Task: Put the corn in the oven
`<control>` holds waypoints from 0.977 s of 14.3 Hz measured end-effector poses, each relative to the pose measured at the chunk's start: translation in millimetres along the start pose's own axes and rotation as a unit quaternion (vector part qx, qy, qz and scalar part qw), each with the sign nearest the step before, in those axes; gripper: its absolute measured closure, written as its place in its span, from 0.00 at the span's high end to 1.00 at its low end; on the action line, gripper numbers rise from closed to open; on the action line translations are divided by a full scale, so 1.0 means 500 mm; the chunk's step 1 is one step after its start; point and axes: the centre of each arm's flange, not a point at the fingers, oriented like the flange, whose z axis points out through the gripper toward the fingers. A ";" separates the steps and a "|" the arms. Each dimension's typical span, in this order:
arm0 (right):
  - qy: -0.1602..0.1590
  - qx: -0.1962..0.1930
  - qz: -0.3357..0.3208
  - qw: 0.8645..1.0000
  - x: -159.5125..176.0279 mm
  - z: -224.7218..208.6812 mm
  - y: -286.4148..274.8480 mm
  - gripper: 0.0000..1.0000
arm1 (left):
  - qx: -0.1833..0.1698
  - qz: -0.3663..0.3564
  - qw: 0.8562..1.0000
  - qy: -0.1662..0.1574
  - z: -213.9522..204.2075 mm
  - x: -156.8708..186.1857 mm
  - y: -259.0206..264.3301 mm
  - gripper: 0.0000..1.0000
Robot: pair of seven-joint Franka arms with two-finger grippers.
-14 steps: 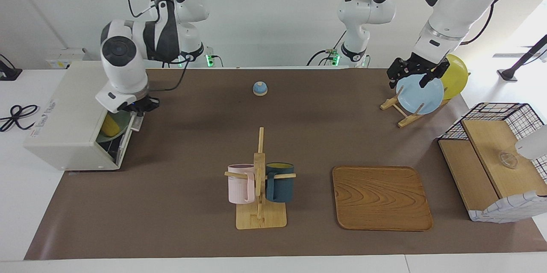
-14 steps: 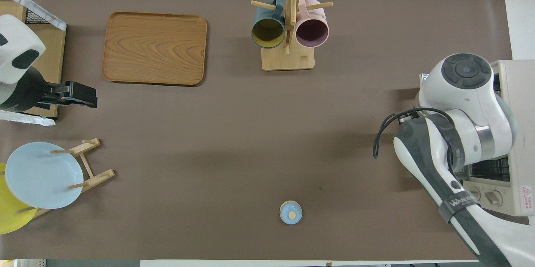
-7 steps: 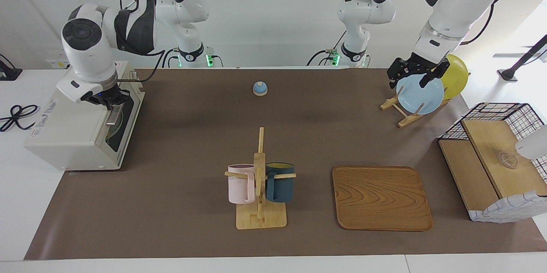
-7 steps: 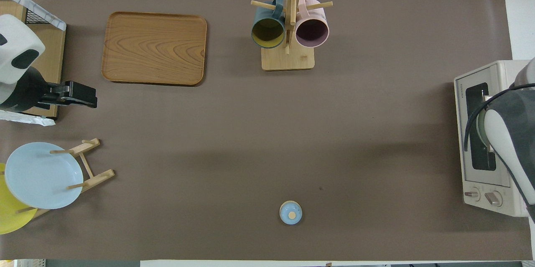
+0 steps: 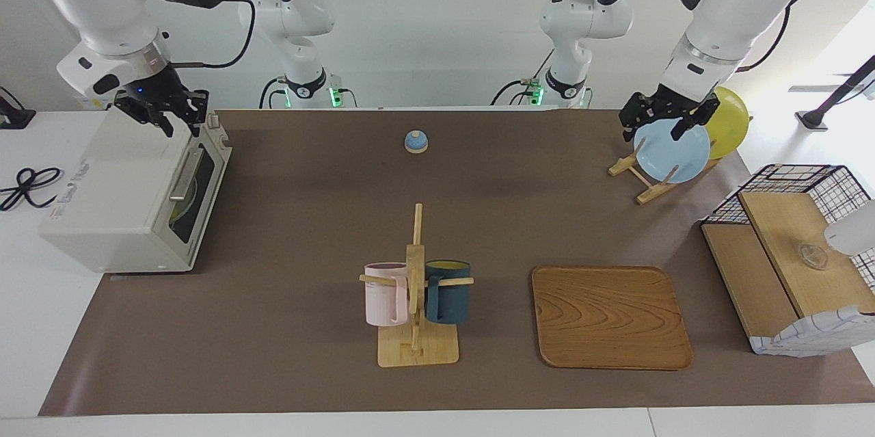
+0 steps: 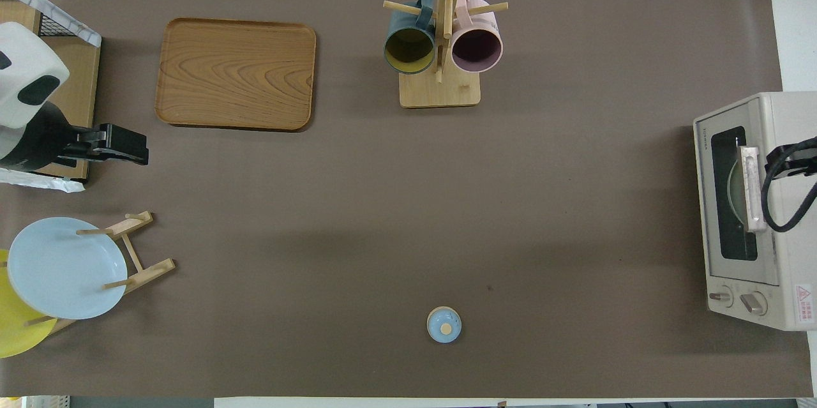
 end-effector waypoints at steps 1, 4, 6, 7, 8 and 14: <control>-0.002 0.010 -0.001 1.000 -0.001 0.000 -0.005 0.51 | 0.000 0.000 1.000 0.000 0.000 0.000 0.000 1.00; -0.002 0.015 -0.003 1.000 0.001 0.002 -0.011 0.76 | 0.000 0.000 1.000 0.000 0.000 0.000 0.000 1.00; -0.002 0.016 -0.006 1.000 0.002 0.001 -0.017 0.96 | 0.000 0.000 1.000 0.000 0.000 0.000 0.000 1.00; -0.001 0.016 -0.008 1.000 0.003 0.000 -0.023 1.00 | 0.000 0.000 1.000 0.000 0.000 0.000 0.000 1.00; -0.001 0.015 -0.012 1.000 0.004 -0.001 -0.030 1.00 | 0.000 0.000 1.000 0.000 0.000 0.000 0.000 1.00; -0.001 0.013 -0.023 1.000 0.008 -0.004 -0.057 1.00 | 0.000 0.000 1.000 0.000 0.000 0.000 0.000 1.00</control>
